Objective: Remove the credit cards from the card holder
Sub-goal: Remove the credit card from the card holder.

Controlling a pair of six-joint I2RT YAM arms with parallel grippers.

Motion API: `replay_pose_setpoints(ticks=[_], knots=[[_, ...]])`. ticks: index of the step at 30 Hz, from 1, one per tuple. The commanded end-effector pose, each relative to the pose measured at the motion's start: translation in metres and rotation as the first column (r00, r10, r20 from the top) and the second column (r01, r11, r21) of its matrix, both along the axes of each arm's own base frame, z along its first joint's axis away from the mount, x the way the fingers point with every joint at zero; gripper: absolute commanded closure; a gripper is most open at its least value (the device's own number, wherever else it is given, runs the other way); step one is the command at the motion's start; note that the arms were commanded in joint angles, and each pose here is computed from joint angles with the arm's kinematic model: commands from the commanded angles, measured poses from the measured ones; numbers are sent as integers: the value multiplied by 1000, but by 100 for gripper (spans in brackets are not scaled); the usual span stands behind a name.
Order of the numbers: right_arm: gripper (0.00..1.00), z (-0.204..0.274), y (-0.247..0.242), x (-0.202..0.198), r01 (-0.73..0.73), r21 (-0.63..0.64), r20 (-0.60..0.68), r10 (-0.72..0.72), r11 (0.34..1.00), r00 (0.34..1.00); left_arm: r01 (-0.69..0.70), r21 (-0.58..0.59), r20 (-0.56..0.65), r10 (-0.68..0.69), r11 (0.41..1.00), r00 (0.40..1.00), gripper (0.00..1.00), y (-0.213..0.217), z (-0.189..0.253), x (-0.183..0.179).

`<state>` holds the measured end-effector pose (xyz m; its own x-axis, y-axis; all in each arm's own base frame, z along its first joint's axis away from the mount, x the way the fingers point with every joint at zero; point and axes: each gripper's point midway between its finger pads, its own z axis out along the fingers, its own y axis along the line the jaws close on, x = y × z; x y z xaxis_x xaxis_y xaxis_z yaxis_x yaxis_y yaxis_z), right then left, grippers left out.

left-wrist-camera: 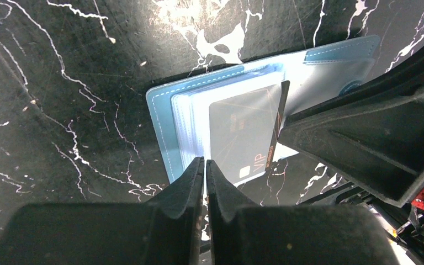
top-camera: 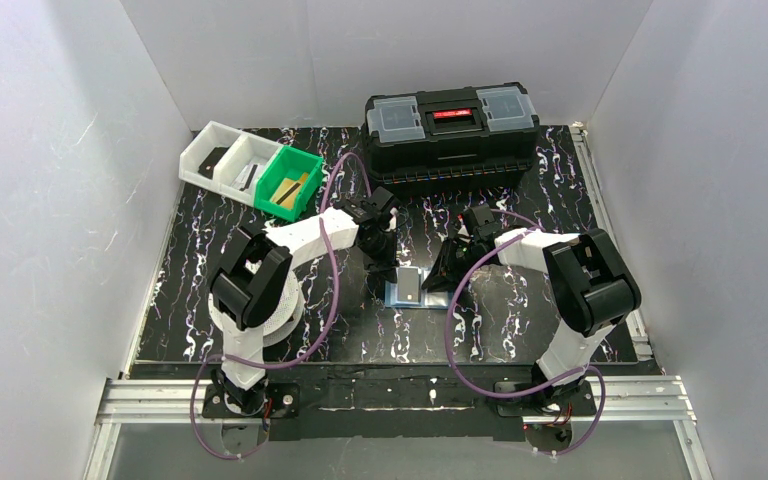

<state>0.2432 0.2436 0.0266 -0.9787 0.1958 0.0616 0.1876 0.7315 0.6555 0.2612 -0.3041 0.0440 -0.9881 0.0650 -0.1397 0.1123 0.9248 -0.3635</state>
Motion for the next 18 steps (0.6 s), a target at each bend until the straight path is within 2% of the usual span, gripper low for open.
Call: replay_pose_setpoints(ticks=[1,9,18], knots=[[70,2,4,6,-2,13,33,2,1000,999,-5,7,-44,5,1000,999,96,0,-9,-7],[67,7,5,3,4,37,48,-5,999,999,-15,45,-71,18,999,997,99,-1,-20,-8],[66,9,10,4,-3,77,51,-1,997,999,2,101,-83,6,995,997,97,0,-27,-11]])
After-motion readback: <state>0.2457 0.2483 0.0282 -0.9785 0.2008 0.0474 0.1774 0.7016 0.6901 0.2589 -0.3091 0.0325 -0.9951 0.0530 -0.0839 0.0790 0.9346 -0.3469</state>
